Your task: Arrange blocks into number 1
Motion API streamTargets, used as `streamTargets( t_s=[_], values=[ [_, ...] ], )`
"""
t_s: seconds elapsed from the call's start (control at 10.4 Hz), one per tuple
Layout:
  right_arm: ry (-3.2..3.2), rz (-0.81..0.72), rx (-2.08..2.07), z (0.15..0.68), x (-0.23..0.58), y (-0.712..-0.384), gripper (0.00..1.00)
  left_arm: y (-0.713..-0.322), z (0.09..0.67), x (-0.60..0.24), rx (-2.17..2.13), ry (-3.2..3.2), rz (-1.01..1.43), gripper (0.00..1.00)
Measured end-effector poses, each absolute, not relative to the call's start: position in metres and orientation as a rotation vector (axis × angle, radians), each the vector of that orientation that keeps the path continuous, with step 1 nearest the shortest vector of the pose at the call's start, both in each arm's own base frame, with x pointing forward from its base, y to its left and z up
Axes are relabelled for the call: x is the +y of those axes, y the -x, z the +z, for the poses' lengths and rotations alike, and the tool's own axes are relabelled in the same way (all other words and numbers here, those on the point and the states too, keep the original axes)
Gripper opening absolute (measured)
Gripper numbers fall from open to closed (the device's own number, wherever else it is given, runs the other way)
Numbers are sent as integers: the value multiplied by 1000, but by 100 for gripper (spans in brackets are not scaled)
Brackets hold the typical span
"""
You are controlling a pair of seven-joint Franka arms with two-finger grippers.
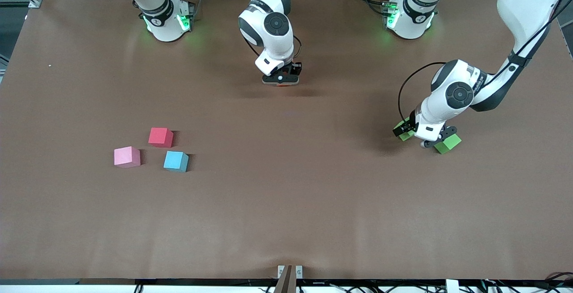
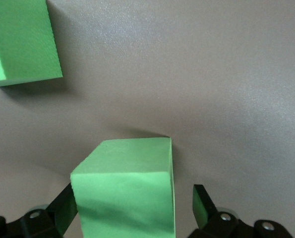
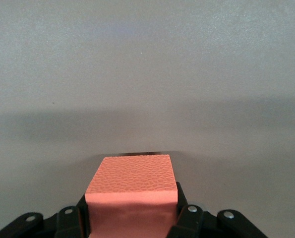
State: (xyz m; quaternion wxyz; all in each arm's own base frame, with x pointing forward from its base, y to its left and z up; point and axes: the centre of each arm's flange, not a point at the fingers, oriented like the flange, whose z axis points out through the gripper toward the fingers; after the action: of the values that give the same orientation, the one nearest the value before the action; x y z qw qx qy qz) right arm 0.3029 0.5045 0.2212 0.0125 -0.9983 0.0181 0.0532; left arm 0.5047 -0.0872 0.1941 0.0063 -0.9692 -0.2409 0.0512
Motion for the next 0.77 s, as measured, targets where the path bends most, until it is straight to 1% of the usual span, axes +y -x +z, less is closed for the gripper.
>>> streamTargets(
  t_s=[0.1,0.19,0.29,0.39,0.48,0.58,0.77],
  values=[
    [3112,166,56,221,505,-303,62,-505,194,-87,-749,3033,159,87],
    [3112,166,54,221,505,-302,62,-505,194,-87,-744,3033,156,72],
    [3112,166,52,221,505,-301,66,-505,194,-88,-731,3035,148,61],
    [3110,164,53,221,506,-301,75,-505,194,-88,-711,3034,137,61],
    [3106,158,54,223,506,-302,89,-505,194,-88,-697,3034,129,61],
    [3099,149,60,227,506,-305,100,-505,195,-89,-670,3033,113,61],
    [3075,114,84,247,499,-321,100,-507,196,-91,-611,3035,83,61]
  ],
)
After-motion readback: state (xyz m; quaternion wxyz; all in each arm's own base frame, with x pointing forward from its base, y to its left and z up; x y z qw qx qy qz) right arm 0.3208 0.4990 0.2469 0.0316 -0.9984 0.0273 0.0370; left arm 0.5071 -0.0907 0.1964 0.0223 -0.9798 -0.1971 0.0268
